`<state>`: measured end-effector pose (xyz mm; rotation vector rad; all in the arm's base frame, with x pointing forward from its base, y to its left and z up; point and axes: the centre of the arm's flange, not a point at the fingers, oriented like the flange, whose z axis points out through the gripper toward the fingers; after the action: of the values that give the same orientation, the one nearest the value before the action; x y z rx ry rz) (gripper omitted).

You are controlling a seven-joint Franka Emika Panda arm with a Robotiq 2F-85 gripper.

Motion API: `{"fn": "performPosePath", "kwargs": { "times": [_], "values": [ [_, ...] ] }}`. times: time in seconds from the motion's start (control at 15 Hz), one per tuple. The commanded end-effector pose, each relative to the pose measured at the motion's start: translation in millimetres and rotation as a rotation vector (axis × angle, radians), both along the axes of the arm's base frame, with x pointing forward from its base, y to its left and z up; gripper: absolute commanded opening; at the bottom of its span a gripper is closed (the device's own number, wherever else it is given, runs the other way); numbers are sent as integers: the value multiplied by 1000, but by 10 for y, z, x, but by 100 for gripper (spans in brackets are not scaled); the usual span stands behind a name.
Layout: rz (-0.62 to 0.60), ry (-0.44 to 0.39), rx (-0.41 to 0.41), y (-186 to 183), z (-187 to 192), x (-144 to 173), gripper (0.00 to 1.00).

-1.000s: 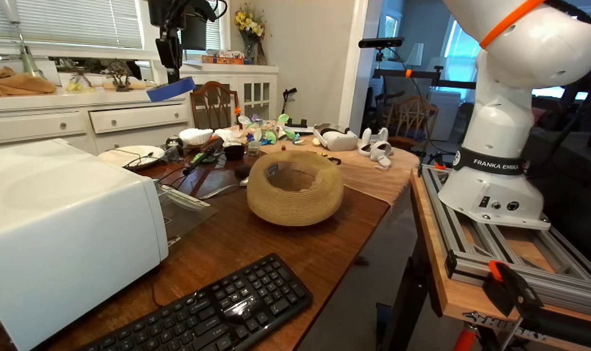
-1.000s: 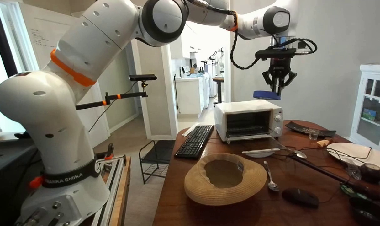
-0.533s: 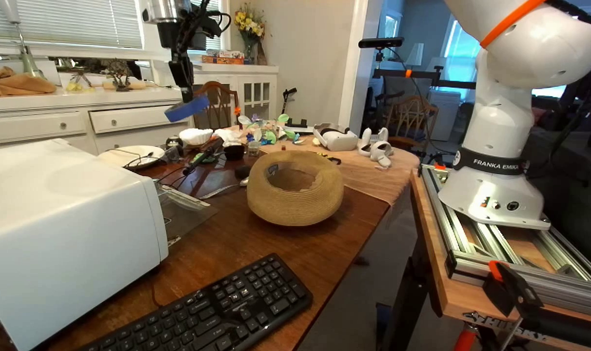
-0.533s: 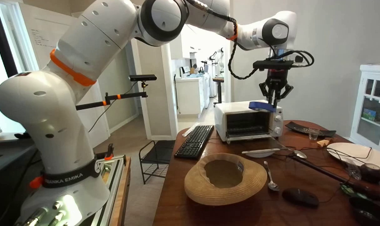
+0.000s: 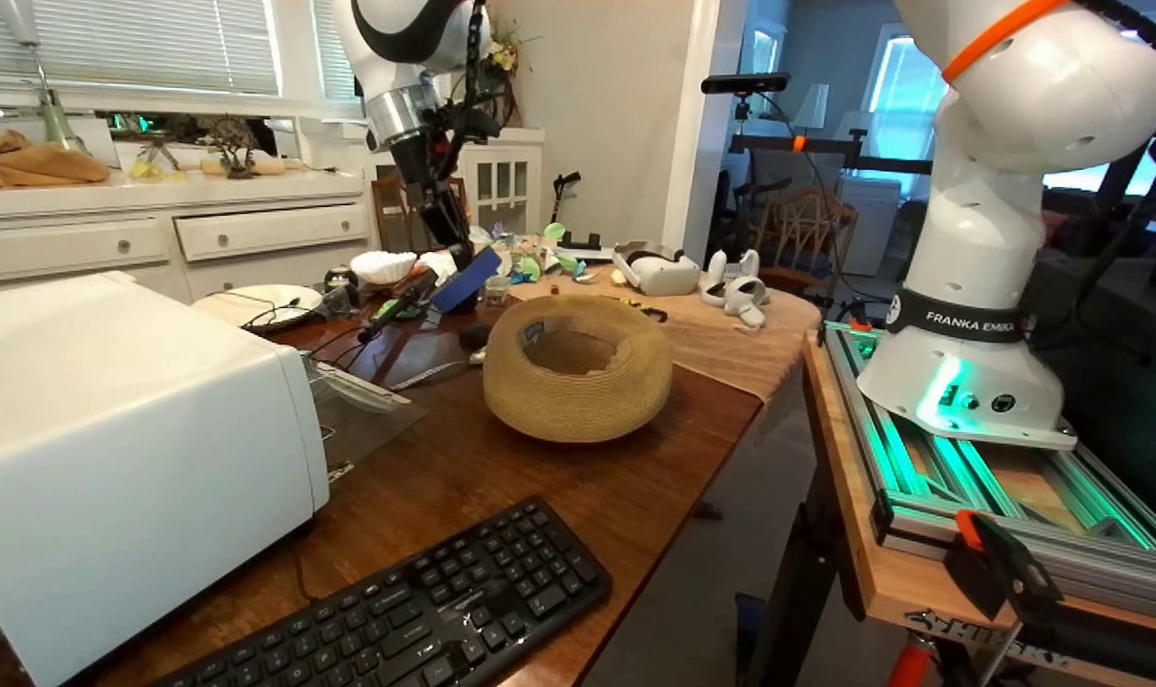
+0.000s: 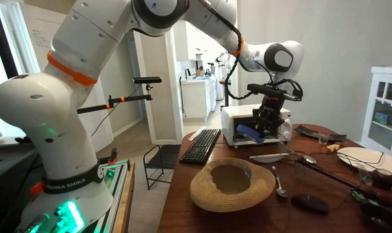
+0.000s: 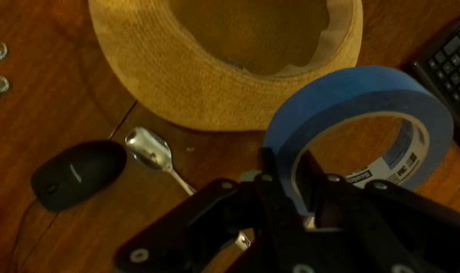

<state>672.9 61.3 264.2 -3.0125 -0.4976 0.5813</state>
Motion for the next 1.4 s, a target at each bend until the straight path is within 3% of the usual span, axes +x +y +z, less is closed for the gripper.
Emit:
{"fn": "performPosePath", "kwargs": {
  "times": [0.0, 0.27, 0.53, 0.67, 0.93, 1.33],
  "values": [
    [-114, 85, -22, -180, -68, -847, 5],
    [-236, 199, -45, -557, -245, -1364, 5],
    [-380, 192, -40, -1094, -220, -1896, 5],
    [-413, 115, -78, -1381, -158, -2135, 5],
    [-447, -32, -113, -1572, -154, -2105, 5],
    [-365, -188, -102, -1107, -190, -1748, 5]
  ]
}}
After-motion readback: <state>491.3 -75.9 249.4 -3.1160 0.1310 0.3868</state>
